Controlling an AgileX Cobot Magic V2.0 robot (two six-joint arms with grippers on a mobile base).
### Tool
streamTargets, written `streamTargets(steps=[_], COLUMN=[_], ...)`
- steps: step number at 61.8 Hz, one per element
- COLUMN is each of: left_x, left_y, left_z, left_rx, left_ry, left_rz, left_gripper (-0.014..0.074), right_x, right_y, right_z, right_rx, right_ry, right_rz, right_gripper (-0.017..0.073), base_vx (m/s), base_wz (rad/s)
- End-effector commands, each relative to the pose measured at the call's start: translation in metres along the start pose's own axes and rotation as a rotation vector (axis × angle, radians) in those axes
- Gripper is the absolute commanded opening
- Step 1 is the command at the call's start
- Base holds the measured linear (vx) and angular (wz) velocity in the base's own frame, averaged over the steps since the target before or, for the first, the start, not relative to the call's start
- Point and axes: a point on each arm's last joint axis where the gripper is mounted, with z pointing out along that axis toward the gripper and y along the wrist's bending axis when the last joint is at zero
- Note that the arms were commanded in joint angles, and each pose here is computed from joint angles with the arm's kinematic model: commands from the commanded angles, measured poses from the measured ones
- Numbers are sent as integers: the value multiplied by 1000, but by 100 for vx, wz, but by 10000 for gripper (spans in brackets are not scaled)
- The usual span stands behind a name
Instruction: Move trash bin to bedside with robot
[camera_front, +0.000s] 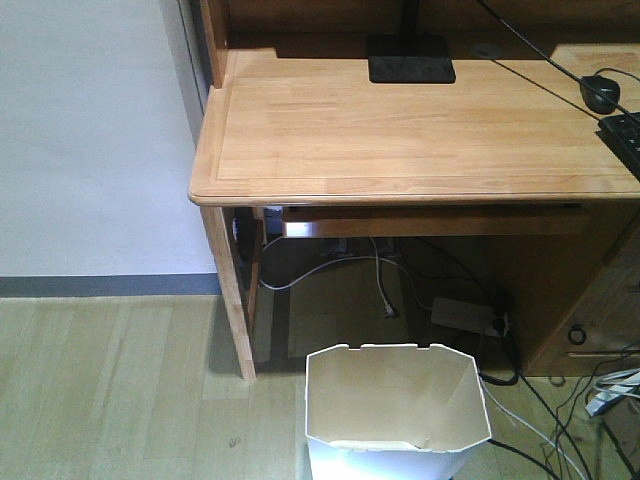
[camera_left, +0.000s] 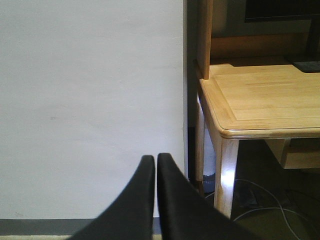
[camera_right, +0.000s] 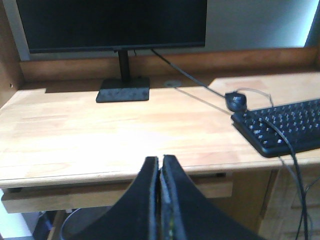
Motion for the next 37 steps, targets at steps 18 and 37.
streamTargets(steps=[18, 37], left_x=[-1, -1], left_y=[0, 0], left_z=[0, 0], left_rx=[0, 0], left_ry=[-67, -67], left_rz=[-4, -4], left_gripper=[-6, -6], right_x=[-16, -16], right_y=[0, 0], right_z=[0, 0], right_rx=[-3, -2], right_ry=[-81, -75], right_rz=[16, 14], right_gripper=[147, 449], base_vx=[0, 0], base_wz=[0, 0])
